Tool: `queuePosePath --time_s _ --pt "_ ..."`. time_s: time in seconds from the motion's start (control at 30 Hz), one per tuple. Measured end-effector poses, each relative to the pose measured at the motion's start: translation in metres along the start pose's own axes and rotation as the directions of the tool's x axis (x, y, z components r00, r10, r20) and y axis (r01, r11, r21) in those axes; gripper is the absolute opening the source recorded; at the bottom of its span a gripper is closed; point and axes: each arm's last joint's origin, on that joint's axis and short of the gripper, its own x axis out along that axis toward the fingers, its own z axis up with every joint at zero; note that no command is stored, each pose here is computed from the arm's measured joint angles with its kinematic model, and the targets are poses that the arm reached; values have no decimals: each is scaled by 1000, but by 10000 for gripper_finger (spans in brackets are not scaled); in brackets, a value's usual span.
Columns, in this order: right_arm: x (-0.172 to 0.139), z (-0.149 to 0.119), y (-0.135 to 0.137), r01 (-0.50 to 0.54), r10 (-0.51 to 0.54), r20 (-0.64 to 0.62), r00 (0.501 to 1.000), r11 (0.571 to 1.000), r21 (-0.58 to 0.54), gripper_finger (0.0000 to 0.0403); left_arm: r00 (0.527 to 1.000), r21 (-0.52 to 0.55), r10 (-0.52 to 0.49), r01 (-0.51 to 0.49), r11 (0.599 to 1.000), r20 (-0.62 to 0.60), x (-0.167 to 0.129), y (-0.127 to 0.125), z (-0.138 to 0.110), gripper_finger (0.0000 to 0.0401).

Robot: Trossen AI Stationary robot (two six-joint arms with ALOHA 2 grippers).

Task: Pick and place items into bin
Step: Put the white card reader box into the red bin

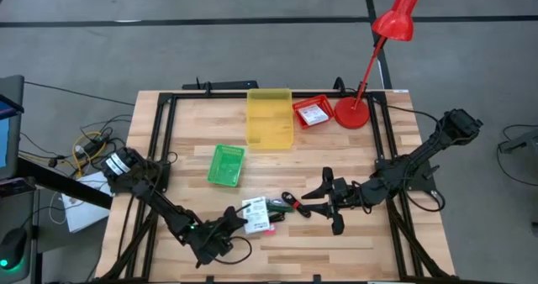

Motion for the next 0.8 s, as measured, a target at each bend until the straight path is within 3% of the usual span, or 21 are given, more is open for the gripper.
queuePosePath --time_s 0.43,0.67,0.8 --pt "0 0 -1 24 -24 3 1000 1000 6 120 987 75 156 -153 985 -42 -9 2 6 17" --pt "4 1 -13 119 -122 5 993 977 175 120 968 117 250 -247 962 -20 -10 13 16 16" --pt "8 -1 -23 164 -168 -23 985 910 380 120 955 144 298 -293 945 -12 -11 20 20 18"
